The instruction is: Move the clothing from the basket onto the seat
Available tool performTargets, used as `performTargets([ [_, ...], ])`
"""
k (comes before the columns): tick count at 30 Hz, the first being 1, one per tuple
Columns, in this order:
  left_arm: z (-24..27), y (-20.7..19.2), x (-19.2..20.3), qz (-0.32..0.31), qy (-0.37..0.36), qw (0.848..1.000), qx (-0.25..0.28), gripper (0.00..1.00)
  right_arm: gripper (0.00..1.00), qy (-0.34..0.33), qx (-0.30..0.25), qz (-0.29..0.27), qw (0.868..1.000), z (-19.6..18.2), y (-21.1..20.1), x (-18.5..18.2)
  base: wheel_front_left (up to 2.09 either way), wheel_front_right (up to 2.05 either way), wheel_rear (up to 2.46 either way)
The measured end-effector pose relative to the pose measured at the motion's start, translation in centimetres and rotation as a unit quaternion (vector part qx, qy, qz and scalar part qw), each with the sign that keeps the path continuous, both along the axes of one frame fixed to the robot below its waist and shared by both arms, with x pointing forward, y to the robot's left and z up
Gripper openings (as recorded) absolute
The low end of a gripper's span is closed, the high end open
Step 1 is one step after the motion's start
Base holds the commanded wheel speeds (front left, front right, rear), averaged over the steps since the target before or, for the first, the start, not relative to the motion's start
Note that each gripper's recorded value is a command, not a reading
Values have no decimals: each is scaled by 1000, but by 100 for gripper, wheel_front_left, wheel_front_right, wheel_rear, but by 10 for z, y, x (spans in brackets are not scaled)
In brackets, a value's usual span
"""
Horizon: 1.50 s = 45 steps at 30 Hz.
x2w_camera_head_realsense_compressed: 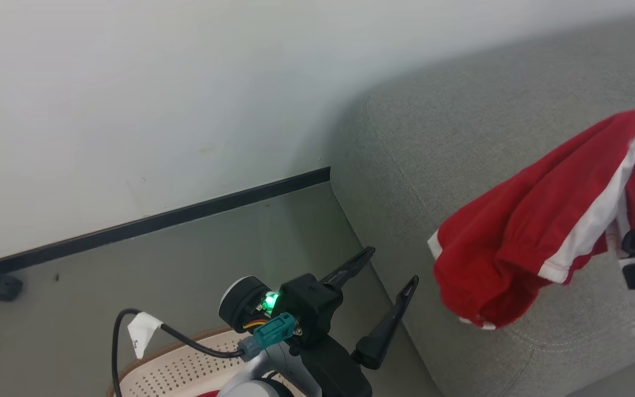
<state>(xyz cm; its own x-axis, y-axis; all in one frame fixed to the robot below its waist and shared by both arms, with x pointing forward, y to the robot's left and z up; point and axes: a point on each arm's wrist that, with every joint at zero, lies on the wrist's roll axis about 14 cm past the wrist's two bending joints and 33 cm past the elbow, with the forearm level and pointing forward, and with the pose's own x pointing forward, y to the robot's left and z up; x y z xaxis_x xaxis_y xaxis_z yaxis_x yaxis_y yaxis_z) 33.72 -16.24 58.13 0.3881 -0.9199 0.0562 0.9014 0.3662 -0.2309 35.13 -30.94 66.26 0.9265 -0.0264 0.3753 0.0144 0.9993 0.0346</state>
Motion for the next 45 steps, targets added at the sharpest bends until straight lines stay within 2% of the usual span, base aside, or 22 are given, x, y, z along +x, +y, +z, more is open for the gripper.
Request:
performTargets([
  [9,-5,-6,5,-9,2,1000,0,100,0,-33,-28,-44,998,39,-44,7,0,0,0],
  [15,-14,-9,14,-14,8,1000,5,100,0,-62,-24,-108,992,74,-103,12,0,0,0],
  [19,-19,-10,21,-17,12,1000,9,100,0,-57,-28,-137,989,82,-128,23,0,0,0],
  [33,-43,-8,55,-10,30,999,17,100,0,-25,-29,-171,984,73,-163,79,0,0,0],
  [41,-64,1,81,11,38,999,23,100,0,20,-24,-147,989,34,-152,133,0,0,0],
  [45,-76,6,95,23,47,998,26,100,0,61,-27,-131,989,-1,-142,156,0,0,0],
])
